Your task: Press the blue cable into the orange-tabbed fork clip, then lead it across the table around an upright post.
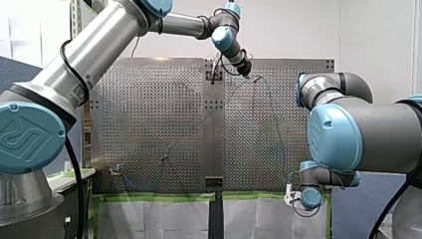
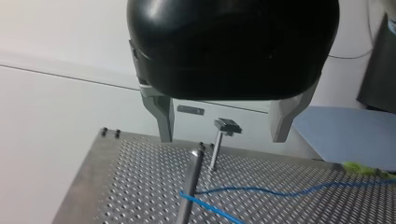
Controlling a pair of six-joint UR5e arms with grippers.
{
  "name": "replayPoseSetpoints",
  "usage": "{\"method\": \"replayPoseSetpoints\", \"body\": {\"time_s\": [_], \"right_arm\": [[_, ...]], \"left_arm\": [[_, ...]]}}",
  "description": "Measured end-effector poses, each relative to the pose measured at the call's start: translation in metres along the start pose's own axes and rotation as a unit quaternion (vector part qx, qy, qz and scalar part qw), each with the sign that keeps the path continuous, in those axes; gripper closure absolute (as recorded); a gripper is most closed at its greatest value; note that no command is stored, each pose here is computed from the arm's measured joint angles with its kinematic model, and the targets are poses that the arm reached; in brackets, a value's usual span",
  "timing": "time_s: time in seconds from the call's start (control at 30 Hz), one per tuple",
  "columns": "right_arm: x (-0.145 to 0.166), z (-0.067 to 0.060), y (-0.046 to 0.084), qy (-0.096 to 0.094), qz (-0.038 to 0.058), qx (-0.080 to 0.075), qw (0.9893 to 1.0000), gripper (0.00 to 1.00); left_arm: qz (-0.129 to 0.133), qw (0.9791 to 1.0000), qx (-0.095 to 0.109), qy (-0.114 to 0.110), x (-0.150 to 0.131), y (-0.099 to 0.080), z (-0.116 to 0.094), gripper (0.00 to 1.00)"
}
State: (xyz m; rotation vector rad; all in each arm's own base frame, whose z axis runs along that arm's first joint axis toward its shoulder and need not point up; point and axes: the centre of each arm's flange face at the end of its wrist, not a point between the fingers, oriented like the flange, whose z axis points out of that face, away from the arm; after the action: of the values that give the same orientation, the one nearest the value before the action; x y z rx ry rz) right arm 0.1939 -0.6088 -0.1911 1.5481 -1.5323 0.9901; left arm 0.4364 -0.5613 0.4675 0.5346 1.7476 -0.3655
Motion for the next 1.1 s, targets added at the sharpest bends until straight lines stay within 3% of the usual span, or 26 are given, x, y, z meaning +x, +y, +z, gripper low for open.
{"method": "replayPoseSetpoints", "body": {"time_s": [0.23, 0.57, 0.83, 1.1], "right_arm": [[0.000, 0.000, 0.000, 0.000, -0.0004, 0.001, 1.0000, 1.00], [0.000, 0.000, 0.000, -0.001, 0.0008, 0.002, 1.0000, 1.00], [0.000, 0.000, -0.001, -0.001, 0.0016, 0.002, 1.0000, 1.00], [0.000, 0.000, -0.001, -0.001, 0.0016, 0.004, 1.0000, 1.00]], "left_arm": [[-0.024, 0.9994, 0.010, -0.023, -0.003, -0.005, 0.005, 0.00], [-0.028, 0.9993, 0.003, -0.026, -0.004, -0.006, 0.004, 0.00], [-0.030, 0.9990, -0.030, -0.017, -0.002, 0.000, 0.002, 0.00], [-0.037, 0.9968, -0.069, -0.015, -0.001, 0.004, -0.002, 0.00]]}}
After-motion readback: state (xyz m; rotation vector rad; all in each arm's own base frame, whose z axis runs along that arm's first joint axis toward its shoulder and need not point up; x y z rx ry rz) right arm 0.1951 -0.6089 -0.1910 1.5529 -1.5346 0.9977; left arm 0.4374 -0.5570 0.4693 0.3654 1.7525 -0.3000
